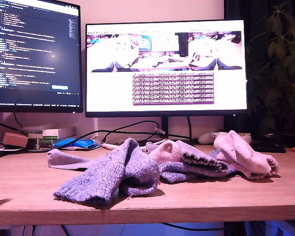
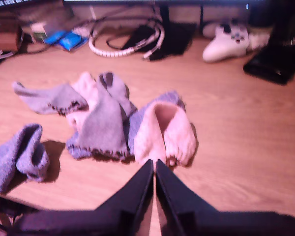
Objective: Pair up the socks based on colour and pattern, by placing them on top of one another
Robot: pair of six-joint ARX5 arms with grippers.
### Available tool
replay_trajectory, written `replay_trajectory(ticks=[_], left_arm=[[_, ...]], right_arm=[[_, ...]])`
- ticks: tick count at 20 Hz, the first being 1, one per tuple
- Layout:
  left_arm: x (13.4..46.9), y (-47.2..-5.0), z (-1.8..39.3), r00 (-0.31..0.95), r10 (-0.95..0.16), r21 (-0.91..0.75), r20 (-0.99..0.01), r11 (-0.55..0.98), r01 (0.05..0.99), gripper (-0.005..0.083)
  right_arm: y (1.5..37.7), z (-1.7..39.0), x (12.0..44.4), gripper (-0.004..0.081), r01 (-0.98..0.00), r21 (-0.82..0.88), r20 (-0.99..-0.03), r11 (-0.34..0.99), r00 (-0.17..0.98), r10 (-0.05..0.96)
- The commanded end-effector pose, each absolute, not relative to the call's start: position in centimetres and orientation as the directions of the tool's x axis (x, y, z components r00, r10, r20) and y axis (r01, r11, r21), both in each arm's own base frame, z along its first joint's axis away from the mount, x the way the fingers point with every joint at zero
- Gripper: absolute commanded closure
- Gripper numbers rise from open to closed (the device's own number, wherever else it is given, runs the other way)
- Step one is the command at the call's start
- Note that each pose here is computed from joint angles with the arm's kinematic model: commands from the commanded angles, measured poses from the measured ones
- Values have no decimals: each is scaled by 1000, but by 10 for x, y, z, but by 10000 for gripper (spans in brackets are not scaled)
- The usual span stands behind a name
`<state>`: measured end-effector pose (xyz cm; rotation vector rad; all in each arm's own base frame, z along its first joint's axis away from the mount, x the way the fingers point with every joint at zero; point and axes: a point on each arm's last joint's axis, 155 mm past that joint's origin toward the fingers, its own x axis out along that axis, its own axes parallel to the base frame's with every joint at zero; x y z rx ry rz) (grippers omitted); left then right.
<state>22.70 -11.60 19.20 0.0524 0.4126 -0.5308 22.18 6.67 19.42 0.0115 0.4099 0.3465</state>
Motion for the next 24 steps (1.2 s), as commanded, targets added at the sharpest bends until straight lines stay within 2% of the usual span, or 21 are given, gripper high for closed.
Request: replay_trajectory(ticks=[1, 5, 9, 13, 15, 16, 17, 20, 21, 22, 24], left_arm=[[231, -122, 189, 768, -499, -70, -401, 853, 517, 795], [238, -135, 176, 706, -534, -81, -464, 820, 567, 795], [254, -141, 170, 680, -528, -4, -509, 791, 612, 795], [283, -150, 174, 682, -524, 105, -510, 749, 654, 795], [299, -154, 173, 677, -516, 263, -524, 659, 705, 795], [308, -155, 171, 679, -500, 264, -538, 665, 699, 794], [317, -153, 169, 680, -482, 354, -552, 603, 715, 761], [348, -149, 163, 676, -448, 403, -585, 563, 722, 497], [363, -144, 161, 683, -432, 414, -589, 565, 714, 439], [375, -139, 161, 689, -418, 422, -593, 568, 707, 412], [397, -133, 156, 679, -398, 419, -616, 565, 711, 411]], right_arm=[[69, 190, 226, 783, -333, 90, -406, 939, 848, 340], [80, 181, 229, 783, -376, 128, -447, 918, 804, 392], [84, 174, 235, 783, -389, 153, -489, 909, 769, 412], [93, 175, 241, 783, -427, 169, -496, 888, 742, 451], [99, 179, 243, 783, -456, 159, -491, 876, 733, 471], [100, 180, 245, 783, -462, 158, -491, 873, 730, 476], [102, 180, 245, 783, -469, 158, -493, 869, 725, 481], [105, 179, 245, 783, -480, 159, -500, 863, 714, 489], [106, 179, 244, 783, -486, 154, -500, 860, 712, 492], [107, 179, 244, 783, -497, 143, -500, 856, 710, 496], [107, 179, 244, 783, -500, 141, -500, 855, 709, 497]])
